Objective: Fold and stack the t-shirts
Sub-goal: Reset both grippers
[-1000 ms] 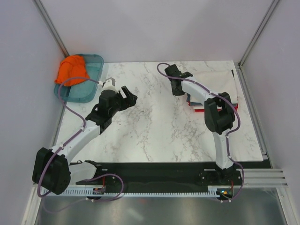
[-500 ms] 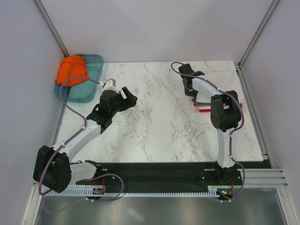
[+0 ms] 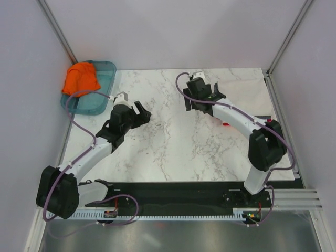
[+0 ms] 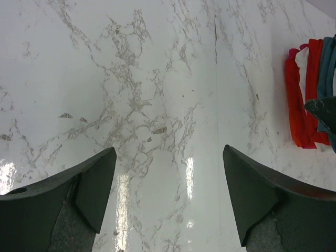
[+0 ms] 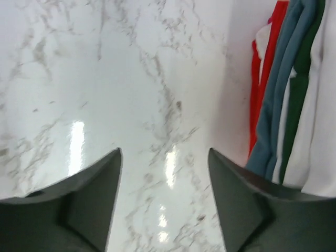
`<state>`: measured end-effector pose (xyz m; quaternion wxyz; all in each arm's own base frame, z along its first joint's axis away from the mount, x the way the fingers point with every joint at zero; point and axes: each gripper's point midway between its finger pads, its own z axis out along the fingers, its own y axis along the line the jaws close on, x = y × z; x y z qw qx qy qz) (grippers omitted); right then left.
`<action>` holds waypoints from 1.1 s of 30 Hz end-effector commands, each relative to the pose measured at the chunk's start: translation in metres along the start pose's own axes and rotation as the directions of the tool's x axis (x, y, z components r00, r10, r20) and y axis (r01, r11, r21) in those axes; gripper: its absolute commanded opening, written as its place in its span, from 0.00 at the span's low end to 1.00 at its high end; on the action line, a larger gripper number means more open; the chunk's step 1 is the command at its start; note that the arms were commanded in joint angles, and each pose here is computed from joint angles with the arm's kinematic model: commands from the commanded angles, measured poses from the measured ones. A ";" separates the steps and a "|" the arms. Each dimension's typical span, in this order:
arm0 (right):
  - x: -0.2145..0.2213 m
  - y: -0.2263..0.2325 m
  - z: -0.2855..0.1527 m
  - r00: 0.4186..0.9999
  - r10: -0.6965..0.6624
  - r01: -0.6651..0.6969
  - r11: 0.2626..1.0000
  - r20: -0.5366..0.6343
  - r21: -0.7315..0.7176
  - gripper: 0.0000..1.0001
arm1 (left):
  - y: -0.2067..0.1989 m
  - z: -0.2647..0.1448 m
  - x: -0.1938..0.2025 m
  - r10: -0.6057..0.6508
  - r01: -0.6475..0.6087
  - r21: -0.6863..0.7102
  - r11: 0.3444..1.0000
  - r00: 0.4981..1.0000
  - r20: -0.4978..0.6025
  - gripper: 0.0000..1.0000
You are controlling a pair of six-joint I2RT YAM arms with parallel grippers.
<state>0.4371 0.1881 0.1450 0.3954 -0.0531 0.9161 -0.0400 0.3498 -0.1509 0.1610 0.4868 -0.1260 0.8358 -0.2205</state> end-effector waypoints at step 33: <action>0.163 -0.075 -0.115 0.803 0.502 -0.435 0.862 0.321 -0.260 0.98 | 0.066 -0.099 0.066 0.026 -0.042 0.091 0.995 0.985 0.172 0.96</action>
